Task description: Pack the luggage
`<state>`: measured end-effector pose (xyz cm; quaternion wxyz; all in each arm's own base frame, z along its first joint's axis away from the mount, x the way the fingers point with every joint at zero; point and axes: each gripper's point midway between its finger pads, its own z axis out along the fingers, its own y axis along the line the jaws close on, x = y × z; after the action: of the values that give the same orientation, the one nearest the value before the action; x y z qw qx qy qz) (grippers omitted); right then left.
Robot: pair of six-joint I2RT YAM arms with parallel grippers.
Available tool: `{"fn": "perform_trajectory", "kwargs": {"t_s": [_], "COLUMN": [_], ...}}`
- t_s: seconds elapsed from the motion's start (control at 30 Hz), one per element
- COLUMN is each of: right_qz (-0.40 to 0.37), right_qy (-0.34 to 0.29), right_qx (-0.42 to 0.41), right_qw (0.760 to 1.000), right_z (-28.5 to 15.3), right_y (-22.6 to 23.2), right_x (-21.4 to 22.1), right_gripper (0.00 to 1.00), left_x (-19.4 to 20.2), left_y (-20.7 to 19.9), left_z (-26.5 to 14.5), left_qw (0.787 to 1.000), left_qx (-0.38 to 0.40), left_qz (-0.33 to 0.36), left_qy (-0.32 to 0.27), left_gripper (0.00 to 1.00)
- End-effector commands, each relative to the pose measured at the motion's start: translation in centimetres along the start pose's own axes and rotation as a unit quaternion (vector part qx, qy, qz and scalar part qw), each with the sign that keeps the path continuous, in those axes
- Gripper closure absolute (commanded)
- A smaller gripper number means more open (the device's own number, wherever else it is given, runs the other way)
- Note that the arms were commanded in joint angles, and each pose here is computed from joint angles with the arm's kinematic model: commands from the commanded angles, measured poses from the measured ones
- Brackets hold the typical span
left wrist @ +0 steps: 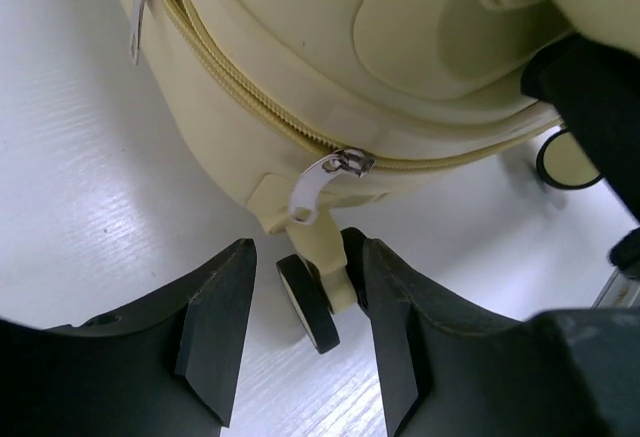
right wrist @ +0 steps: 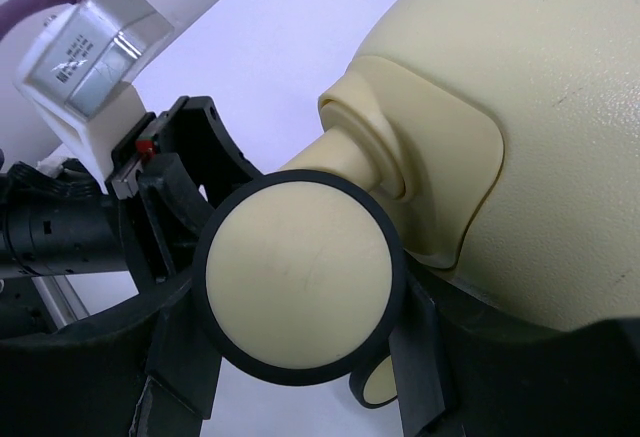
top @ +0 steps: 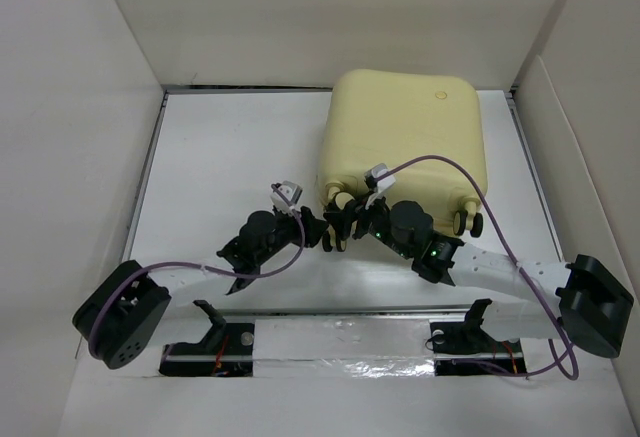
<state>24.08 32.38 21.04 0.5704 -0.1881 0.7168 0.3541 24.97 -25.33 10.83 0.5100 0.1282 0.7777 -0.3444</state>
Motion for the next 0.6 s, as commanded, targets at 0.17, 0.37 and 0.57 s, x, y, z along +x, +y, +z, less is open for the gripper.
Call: {"fn": "perform_trajectory", "kwargs": {"t_s": [0.17, 0.37, 0.57], "right_qz": [0.02, 0.017, 0.015], "right_qy": [-0.127, -0.124, -0.122], "right_qx": [-0.067, -0.074, -0.088], "right_qw": [0.989, 0.989, 0.989], "right_z": [-0.2, -0.1, 0.0], "right_y": [4.2, 4.4, 4.9], "right_x": [-8.8, -8.6, -8.4], "right_gripper": [1.0, 1.0, 1.0], "left_x": [-4.1, -6.7, -7.4], "left_y": [-0.5, -0.2, -0.8], "left_z": [2.3, 3.0, 3.6], "left_qw": [0.998, 0.994, 0.994], "left_qx": [-0.007, -0.028, -0.015], "left_qz": [0.034, 0.05, 0.059], "left_qy": [-0.052, -0.089, -0.096], "left_gripper": [0.55, 0.56, 0.84]}}
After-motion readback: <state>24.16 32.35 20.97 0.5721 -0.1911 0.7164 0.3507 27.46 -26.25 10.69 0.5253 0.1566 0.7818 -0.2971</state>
